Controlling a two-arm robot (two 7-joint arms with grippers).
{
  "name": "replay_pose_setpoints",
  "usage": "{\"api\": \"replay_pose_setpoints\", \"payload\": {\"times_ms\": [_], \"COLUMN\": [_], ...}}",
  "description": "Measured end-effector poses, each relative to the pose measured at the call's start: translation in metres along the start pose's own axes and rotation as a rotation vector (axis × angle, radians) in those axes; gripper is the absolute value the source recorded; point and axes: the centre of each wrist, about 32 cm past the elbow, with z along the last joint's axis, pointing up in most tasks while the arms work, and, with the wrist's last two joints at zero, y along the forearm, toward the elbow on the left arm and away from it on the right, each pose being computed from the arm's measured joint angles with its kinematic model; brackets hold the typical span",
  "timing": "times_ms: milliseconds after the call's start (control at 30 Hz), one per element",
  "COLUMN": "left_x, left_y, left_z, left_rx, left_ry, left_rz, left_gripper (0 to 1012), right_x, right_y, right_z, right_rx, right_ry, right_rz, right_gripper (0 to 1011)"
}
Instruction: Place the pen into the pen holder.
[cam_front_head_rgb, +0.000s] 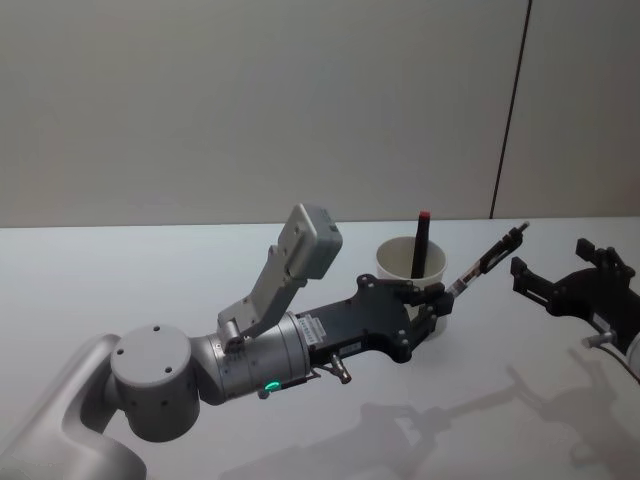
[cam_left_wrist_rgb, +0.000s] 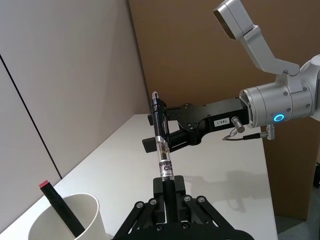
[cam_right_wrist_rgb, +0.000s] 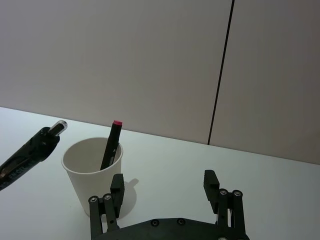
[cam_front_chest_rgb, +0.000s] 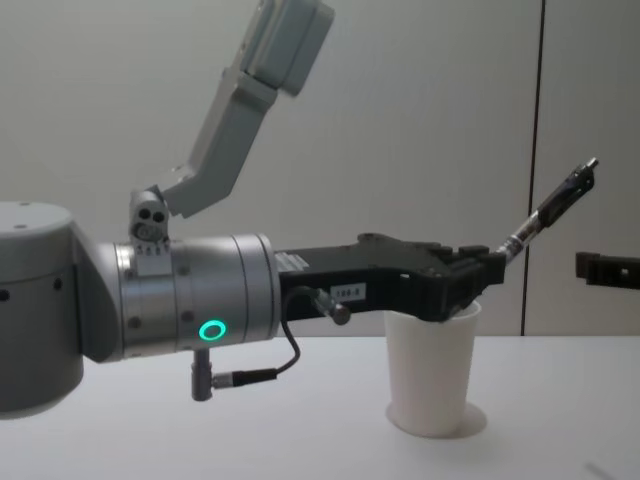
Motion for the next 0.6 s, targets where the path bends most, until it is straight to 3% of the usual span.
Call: {"api": "replay_pose_setpoints", "payload": {"times_ms": [600], "left_x": [-0.0006], "left_y": [-0.0019], "left_z": [0.0000], "left_rx": [0.001], "left_ry": [-0.002], "left_rz": [0.001], "left_gripper": [135], "right_x": [0.0014], "right_y": [-0.0059], "right_z": [0.0000], "right_rx": [0.007], "right_ry": [-0.005], "right_rz": [0.009], "right_gripper": [1001]}}
